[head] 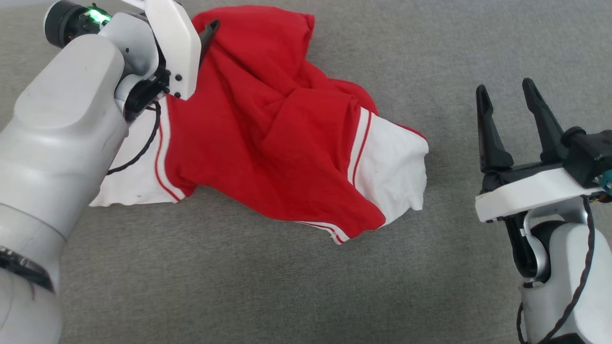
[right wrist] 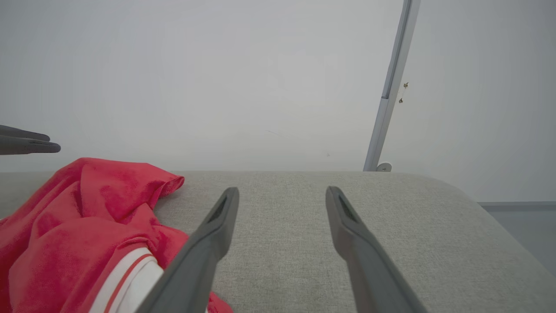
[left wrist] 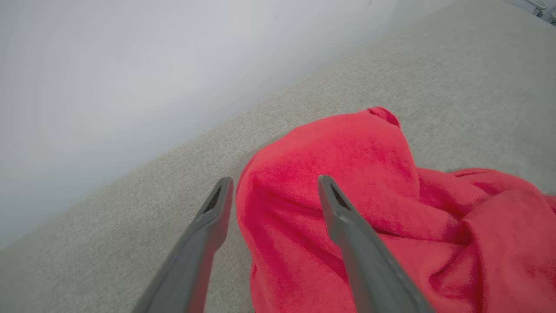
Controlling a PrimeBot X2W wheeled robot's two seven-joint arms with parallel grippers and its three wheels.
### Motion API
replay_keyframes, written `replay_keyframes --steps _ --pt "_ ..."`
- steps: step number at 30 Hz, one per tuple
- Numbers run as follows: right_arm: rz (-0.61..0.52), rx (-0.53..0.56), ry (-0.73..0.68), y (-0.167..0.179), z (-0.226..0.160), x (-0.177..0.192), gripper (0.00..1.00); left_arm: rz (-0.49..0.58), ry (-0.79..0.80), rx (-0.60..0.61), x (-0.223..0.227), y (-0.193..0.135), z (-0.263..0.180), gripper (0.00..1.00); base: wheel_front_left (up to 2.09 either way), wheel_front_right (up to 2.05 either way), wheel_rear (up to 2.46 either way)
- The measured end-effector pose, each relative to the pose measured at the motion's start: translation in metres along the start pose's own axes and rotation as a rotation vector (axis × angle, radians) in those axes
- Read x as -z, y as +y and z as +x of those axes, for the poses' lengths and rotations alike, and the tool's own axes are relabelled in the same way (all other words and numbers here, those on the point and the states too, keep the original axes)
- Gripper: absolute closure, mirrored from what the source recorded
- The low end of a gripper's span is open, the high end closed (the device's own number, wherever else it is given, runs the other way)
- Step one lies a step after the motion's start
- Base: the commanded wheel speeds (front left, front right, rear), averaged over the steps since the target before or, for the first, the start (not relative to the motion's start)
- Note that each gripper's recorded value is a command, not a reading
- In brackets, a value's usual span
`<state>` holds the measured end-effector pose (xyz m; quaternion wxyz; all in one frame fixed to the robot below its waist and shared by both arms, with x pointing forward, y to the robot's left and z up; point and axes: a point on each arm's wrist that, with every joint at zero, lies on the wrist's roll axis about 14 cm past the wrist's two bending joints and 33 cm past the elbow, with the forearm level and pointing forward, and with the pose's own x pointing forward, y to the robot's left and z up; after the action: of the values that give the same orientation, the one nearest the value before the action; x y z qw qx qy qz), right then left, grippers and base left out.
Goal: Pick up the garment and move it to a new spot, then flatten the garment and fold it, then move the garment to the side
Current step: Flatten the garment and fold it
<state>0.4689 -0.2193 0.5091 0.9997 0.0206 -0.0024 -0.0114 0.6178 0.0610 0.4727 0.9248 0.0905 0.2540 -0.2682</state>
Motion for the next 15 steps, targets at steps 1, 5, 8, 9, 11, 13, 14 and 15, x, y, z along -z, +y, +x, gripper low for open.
replay_keyframes --steps 1,5,8,9,11,13,14,15 --pt "0.001 -0.001 0.0 0.001 0.0 -0.001 0.0 0.005 0.009 0.004 0.0 0.0 -0.005 0.0 0.0 0.0 0.0" --pt "0.003 -0.001 -0.008 0.002 -0.002 -0.007 0.0 -0.011 0.05 0.037 0.008 -0.007 -0.024 0.0 0.0 0.0 0.0" --pt "0.001 -0.01 -0.016 0.006 -0.003 -0.011 0.0 -0.02 0.064 0.051 0.01 -0.008 -0.041 0.0 0.0 0.0 0.0" --pt "0.003 -0.01 -0.022 0.007 -0.004 -0.014 0.0 -0.026 0.07 0.056 0.012 -0.008 -0.047 0.0 0.0 0.0 0.0" --pt "0.002 -0.013 -0.026 0.009 -0.004 -0.016 0.0 -0.026 0.087 0.064 0.017 -0.01 -0.058 0.0 0.0 0.0 0.0" --pt "0.003 -0.019 -0.028 0.012 -0.005 -0.019 0.0 -0.035 0.112 0.071 0.026 -0.011 -0.07 0.0 0.0 0.0 0.0" --pt "0.004 -0.021 -0.032 0.013 -0.005 -0.021 0.0 -0.043 0.122 0.075 0.03 -0.011 -0.076 0.0 0.0 0.0 0.0" --pt "0.002 -0.024 -0.035 0.014 -0.006 -0.022 0.0 -0.052 0.132 0.077 0.033 -0.011 -0.082 0.0 0.0 0.0 0.0"
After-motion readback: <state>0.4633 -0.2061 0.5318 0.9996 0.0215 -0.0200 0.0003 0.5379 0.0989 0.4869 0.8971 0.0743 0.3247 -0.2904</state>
